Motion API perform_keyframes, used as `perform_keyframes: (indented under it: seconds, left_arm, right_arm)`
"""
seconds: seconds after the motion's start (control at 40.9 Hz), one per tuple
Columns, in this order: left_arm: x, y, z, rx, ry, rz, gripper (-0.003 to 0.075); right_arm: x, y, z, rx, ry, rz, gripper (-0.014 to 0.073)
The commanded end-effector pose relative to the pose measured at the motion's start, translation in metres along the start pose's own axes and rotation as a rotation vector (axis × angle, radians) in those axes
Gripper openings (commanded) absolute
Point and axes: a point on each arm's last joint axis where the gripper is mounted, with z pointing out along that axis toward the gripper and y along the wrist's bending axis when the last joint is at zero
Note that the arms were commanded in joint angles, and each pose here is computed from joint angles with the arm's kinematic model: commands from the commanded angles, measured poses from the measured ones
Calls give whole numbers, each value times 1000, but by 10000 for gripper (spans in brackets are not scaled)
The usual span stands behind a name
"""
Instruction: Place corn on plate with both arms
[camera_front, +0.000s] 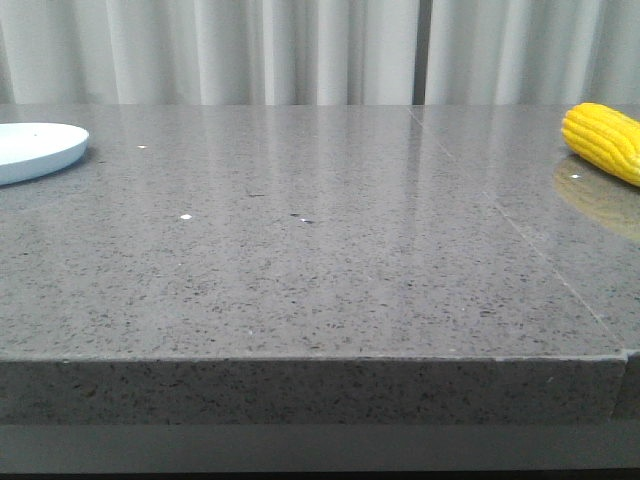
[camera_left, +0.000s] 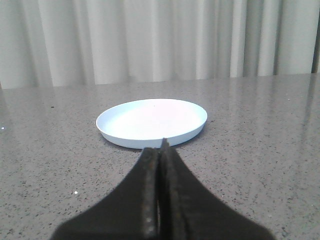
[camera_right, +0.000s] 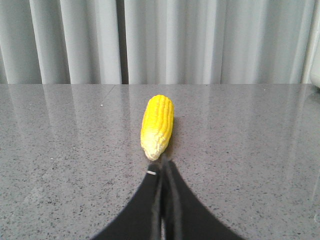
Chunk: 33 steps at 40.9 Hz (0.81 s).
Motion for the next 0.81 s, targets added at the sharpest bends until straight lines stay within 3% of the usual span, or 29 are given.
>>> perform_keyframes:
  seconds: [0.0, 0.684, 0.782]
  left_arm:
    - [-1, 0, -1, 1, -74, -5, -20]
    - [-2, 0, -1, 0, -87, -5, -20]
    - [-8, 0, -2, -5, -154, -11, -20]
  right_arm:
    - [-16, 0, -3, 5, -126, 0, -69]
    - [-18, 0, -3, 6, -144, 0, -69]
    - [-23, 0, -4, 7, -192, 2, -69]
